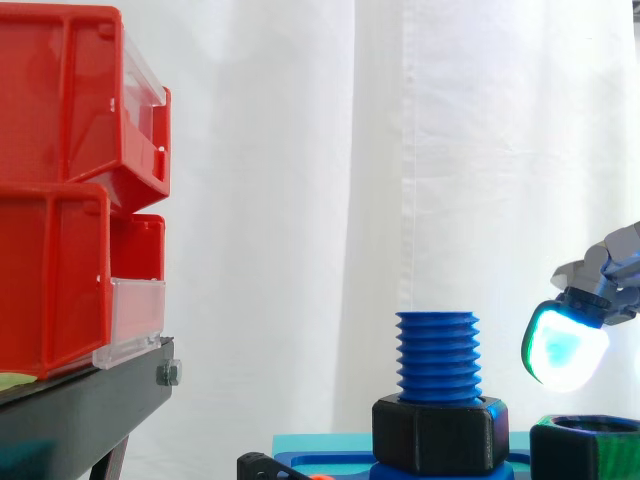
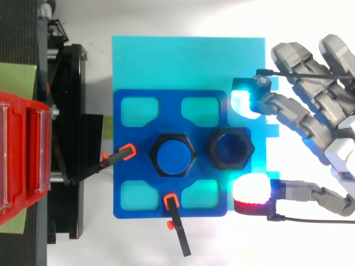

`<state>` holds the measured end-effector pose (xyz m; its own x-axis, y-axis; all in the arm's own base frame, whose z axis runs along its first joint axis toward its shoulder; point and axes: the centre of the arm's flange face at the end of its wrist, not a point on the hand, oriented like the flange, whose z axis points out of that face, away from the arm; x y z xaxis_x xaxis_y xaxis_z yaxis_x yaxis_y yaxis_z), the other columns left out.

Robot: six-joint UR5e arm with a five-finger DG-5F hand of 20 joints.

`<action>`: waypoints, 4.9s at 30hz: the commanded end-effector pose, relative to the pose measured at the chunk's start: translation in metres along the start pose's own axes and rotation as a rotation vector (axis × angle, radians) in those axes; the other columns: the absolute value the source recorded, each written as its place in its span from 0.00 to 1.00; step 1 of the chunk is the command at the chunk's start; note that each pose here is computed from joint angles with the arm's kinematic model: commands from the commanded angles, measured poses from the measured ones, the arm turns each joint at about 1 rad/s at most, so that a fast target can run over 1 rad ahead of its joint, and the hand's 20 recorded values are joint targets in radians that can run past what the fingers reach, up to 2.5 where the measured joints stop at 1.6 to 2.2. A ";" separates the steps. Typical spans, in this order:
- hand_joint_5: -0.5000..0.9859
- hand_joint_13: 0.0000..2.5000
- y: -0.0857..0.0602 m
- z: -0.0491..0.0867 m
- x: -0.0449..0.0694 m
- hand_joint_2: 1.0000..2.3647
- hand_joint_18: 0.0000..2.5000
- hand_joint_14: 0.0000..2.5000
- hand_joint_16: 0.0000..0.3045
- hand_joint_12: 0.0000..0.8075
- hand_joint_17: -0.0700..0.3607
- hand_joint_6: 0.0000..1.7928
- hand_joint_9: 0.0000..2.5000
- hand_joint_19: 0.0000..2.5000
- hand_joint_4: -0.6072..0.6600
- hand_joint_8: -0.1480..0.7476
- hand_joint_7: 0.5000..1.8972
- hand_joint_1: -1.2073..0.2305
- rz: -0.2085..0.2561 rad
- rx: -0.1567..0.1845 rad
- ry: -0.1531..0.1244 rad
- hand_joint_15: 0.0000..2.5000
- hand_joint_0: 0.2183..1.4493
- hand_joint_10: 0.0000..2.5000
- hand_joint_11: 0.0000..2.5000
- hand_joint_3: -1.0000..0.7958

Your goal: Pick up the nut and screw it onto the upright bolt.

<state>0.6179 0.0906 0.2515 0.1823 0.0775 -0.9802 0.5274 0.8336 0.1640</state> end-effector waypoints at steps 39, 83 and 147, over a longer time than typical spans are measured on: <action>0.20 0.17 0.003 -0.001 0.022 0.00 0.09 0.00 0.12 0.39 0.36 0.28 0.13 0.00 0.67 0.42 0.42 0.41 -0.024 -0.013 0.032 0.00 0.21 0.00 0.00 0.28; 0.22 0.24 -0.008 0.061 -0.095 0.00 0.18 0.00 0.10 0.32 0.32 0.31 0.21 0.03 0.65 0.43 0.50 0.47 0.078 -0.058 0.252 0.00 0.28 0.00 0.00 0.28; 0.23 0.27 0.007 0.113 -0.054 0.00 0.21 0.00 0.10 0.31 0.33 0.30 0.23 0.05 0.64 0.43 0.53 0.47 0.027 -0.320 0.093 0.00 0.28 0.00 0.00 0.28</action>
<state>0.7061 0.0280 0.3181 0.1132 0.1376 -0.9840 0.2353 0.9585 0.1611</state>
